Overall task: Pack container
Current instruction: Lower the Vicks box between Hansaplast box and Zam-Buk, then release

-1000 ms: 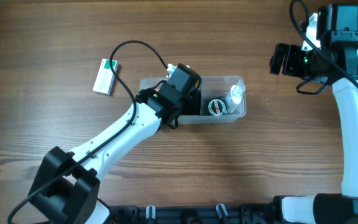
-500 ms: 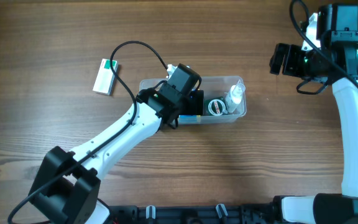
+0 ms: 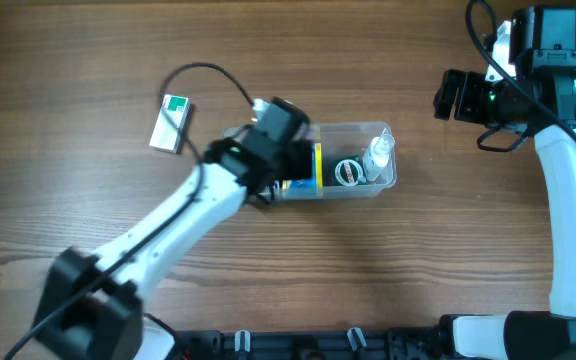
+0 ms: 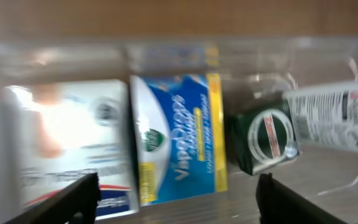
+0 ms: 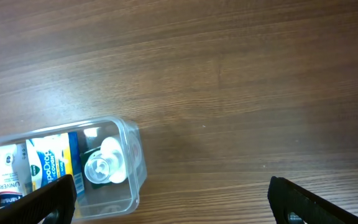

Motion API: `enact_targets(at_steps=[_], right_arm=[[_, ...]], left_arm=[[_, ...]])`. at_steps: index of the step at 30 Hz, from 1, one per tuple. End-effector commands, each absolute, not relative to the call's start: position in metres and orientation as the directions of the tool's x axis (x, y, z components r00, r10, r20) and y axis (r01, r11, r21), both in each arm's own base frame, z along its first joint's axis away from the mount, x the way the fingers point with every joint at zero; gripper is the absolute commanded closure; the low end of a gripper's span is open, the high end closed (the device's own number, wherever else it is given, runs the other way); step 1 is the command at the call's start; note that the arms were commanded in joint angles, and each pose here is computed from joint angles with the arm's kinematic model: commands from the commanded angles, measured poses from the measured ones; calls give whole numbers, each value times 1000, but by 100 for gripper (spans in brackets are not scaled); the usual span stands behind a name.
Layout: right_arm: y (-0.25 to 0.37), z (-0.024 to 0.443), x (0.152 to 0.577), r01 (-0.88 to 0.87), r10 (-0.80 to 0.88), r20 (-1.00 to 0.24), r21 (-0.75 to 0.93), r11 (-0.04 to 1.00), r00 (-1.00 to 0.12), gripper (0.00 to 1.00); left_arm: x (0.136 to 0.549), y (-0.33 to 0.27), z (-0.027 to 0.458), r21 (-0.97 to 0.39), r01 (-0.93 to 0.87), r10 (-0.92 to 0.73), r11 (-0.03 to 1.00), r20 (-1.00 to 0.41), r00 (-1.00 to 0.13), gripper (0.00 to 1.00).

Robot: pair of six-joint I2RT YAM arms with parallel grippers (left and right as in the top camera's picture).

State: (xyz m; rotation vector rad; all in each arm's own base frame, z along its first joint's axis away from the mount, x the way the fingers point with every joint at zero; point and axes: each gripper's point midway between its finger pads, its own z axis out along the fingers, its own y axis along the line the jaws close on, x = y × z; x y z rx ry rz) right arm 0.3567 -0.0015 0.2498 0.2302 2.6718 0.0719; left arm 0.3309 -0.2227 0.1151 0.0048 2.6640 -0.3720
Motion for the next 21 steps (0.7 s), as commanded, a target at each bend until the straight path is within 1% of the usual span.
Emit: enact_targets(at_steps=[1, 3, 5, 6, 7, 9, 11, 12, 14, 21], right_arm=[[-2, 258, 358, 152, 177, -460, 92, 984, -870, 0], [-2, 258, 358, 151, 177, -460, 92, 984, -870, 0], [-2, 258, 358, 151, 177, -460, 92, 984, -870, 0], [-2, 258, 358, 152, 177, -460, 92, 984, -870, 0], [-2, 258, 358, 151, 177, -460, 92, 984, -870, 0], [-2, 258, 358, 152, 177, -460, 92, 984, -870, 0], [-2, 258, 358, 152, 177, -460, 92, 984, -870, 0], [-2, 258, 358, 152, 177, -460, 92, 984, -870, 0], [-2, 258, 358, 152, 177, -460, 92, 984, -870, 0], [-2, 258, 358, 152, 177, -460, 92, 984, -870, 0]], left_arm=[[347, -189, 160, -288, 16, -138, 957, -505, -852, 35], [346, -182, 159, -282, -2, -147, 960, -493, -858, 50], [344, -179, 152, -268, -13, -143, 963, -473, -869, 71], [344, -179, 149, -264, -15, -140, 965, -465, -874, 78], [343, -181, 145, -258, -14, -135, 966, -458, -879, 80], [344, -185, 136, -249, -8, -122, 969, -446, -887, 82], [346, -187, 129, -241, -8, -117, 970, -439, -891, 89], [347, -188, 127, -239, -9, -116, 971, -436, -892, 91], [348, -186, 118, -223, -18, -114, 975, -426, -898, 96], [344, -181, 85, -156, -40, -94, 987, -355, -930, 96]])
